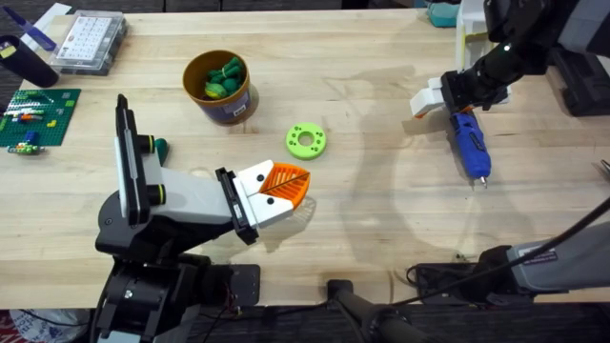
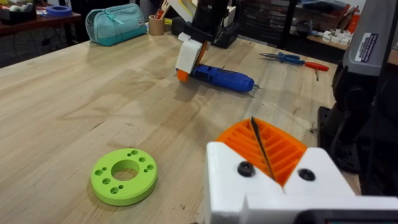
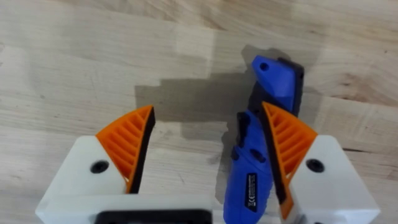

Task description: Pick up the gripper from the table and insert it into the empty holder that is missing its gripper. Then pick up a screw, insert it into the mounting hole, and use the screwdriver to tighten it. Finally, clean up the table by picking up the vegetable and placing it into the bucket.

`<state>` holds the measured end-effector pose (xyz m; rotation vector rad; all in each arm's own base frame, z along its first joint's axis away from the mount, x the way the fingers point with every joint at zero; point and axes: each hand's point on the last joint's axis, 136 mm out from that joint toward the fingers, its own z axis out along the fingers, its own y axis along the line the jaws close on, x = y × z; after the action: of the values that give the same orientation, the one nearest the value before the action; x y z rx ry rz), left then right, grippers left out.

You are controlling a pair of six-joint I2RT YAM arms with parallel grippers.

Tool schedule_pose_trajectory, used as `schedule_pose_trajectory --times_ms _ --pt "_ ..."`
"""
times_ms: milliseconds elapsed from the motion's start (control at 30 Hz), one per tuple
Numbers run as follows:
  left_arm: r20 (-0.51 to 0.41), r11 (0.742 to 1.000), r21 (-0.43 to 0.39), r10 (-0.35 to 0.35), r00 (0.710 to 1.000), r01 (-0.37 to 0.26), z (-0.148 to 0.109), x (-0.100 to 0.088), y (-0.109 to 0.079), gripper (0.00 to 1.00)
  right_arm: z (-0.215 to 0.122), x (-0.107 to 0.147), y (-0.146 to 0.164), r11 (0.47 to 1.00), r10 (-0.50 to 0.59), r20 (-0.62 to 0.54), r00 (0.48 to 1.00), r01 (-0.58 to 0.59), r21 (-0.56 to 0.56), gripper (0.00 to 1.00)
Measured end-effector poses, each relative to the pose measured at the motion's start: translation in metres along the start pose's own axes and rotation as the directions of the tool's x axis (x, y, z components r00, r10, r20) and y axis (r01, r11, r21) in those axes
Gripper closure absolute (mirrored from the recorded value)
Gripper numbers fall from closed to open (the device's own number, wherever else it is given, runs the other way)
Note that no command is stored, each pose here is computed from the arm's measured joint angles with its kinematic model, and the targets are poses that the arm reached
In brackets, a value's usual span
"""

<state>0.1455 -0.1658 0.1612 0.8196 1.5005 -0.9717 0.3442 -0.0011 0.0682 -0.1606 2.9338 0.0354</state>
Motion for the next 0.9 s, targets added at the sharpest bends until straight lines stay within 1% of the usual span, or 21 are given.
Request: schedule_pose_trajectory --times_ms 133,267,333,467,667,733,900 --pt "0.000 1.000 0.000 -0.001 1.000 0.001 0.000 0.000 0.000 0.982 -0.001 0.004 0.001 1.000 -0.003 -0.017 1.000 0.003 -0.002 0.023" --pt "0.000 1.000 0.000 -0.001 1.000 0.001 0.000 0.000 0.000 0.982 -0.004 0.013 0.002 1.000 -0.001 -0.052 0.999 0.001 -0.005 0.023" --pt "0.000 1.000 0.000 -0.001 1.000 0.001 0.000 0.000 0.000 0.982 -0.007 0.014 0.002 1.000 -0.001 -0.050 0.999 0.001 -0.005 0.023" --pt "0.000 1.000 0.000 -0.001 1.000 0.001 0.000 0.000 0.000 0.982 -0.024 0.015 0.003 1.000 -0.003 -0.019 1.000 0.003 0.000 0.023" --pt "-0.001 1.000 0.001 -0.001 1.000 0.001 0.000 0.000 0.000 0.982 -0.069 0.015 0.004 1.000 -0.021 0.078 0.997 0.019 0.017 0.023" --pt "0.000 1.000 0.000 -0.001 1.000 0.001 0.000 0.000 0.000 0.982 -0.079 0.017 0.004 0.999 -0.037 0.093 0.995 0.035 0.021 0.023" --pt "0.000 1.000 0.000 -0.001 1.000 0.001 0.000 0.000 0.000 0.982 -0.082 0.034 0.004 0.998 -0.064 0.033 0.997 0.063 0.014 0.023"
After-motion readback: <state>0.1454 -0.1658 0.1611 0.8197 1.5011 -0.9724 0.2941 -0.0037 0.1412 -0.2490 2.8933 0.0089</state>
